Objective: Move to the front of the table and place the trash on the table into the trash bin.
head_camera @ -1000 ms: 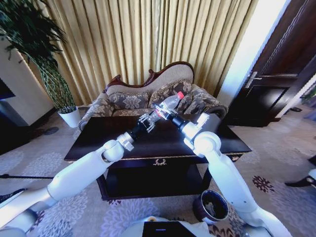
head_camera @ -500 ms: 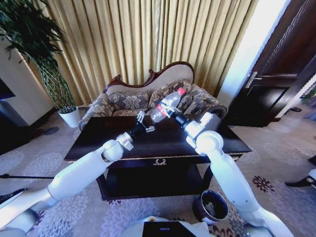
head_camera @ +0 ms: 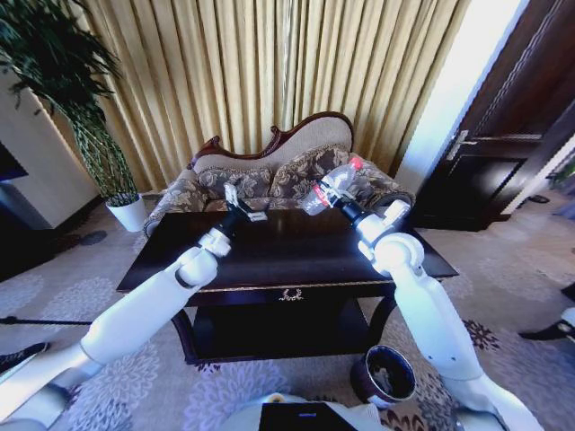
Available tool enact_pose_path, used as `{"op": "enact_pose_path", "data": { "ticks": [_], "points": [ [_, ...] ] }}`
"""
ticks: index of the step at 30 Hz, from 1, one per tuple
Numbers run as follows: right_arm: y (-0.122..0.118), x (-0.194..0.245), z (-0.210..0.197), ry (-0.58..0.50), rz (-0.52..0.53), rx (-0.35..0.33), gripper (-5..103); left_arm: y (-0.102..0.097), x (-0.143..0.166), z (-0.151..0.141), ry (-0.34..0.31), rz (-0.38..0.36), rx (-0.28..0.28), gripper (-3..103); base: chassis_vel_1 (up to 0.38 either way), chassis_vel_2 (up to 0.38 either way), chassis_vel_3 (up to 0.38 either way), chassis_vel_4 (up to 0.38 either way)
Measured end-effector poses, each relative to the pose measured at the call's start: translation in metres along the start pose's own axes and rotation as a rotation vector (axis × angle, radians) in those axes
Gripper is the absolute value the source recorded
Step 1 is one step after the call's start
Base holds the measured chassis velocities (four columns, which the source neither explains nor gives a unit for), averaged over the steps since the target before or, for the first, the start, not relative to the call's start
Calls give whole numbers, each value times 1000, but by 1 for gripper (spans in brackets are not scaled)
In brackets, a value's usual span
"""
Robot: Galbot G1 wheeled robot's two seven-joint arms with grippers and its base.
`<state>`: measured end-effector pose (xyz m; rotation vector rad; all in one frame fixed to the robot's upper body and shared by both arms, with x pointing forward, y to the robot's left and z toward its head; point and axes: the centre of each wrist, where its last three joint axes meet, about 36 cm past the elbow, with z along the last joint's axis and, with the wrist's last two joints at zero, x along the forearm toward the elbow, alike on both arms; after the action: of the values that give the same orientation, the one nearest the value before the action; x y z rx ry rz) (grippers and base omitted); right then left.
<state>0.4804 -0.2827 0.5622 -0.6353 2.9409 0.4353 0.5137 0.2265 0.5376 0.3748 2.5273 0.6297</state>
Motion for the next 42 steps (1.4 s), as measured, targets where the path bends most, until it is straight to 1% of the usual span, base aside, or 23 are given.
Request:
{"op": "enact_pose_path", "data": {
  "ticks": [1,2,4,5,6,8,9,10,12,13,14,17,18,19,21,23,24,26,28,30,33,38,42],
  "points": [
    [-1,3,0,-5,9,13,25,9,-3,-5,39,-43,52,100,0,0,0,0],
    [-1,3,0,-5,9,13,25,9,-3,-5,39,-43,52,100,0,0,0,0],
    [1,12,-1,-12,24,38,25,21,-4,-12,115,-128,179,100,0,0,0,0],
    [1,16,1,-6,39,62,25,25,-2,-14,141,-150,223,100,0,0,0,0],
    [1,16,1,-6,39,62,25,25,-2,-14,141,-150,223,100,0,0,0,0],
    [1,27,8,26,76,119,25,36,9,-15,202,-187,297,100,0,0,0,0],
    [1,33,12,46,98,150,25,41,18,-14,230,-200,317,100,0,0,0,0],
    [1,33,12,46,98,150,25,41,18,-14,230,-200,317,100,0,0,0,0],
    [-1,49,27,98,151,219,25,56,43,-10,303,-247,342,100,0,0,0,0],
    [-1,54,31,113,168,235,25,66,53,-11,328,-272,351,100,0,0,0,0],
    [-1,54,31,113,168,235,25,66,53,-11,328,-272,351,100,0,0,0,0],
    [2,72,38,154,209,259,25,102,80,-11,380,-347,367,100,0,0,0,0],
    [3,77,40,169,219,263,25,110,90,-9,394,-349,370,100,0,0,0,0],
    [3,77,40,169,219,263,25,110,90,-9,394,-349,370,100,0,0,0,0],
    [6,88,42,198,231,271,25,122,110,-6,424,-349,383,100,0,0,0,0],
    [8,96,41,211,240,281,25,125,126,-8,456,-347,406,100,0,0,0,0],
    [8,96,41,211,240,281,25,125,126,-8,456,-347,406,100,0,0,0,0],
    [10,103,43,223,253,290,25,125,137,-13,477,-350,435,100,0,0,0,0],
    [10,109,44,228,277,300,25,121,145,-21,486,-351,467,100,0,0,0,0],
    [10,111,44,225,284,303,25,119,146,-24,488,-349,476,100,0,0,0,0],
    [6,115,42,202,324,319,25,105,151,-45,504,-326,528,100,0,0,0,0],
    [3,112,39,166,346,313,25,90,158,-66,517,-308,551,100,0,0,0,0],
    [4,109,36,156,335,304,25,85,165,-73,528,-306,540,100,32,-38,-37,32]
  ]
}}
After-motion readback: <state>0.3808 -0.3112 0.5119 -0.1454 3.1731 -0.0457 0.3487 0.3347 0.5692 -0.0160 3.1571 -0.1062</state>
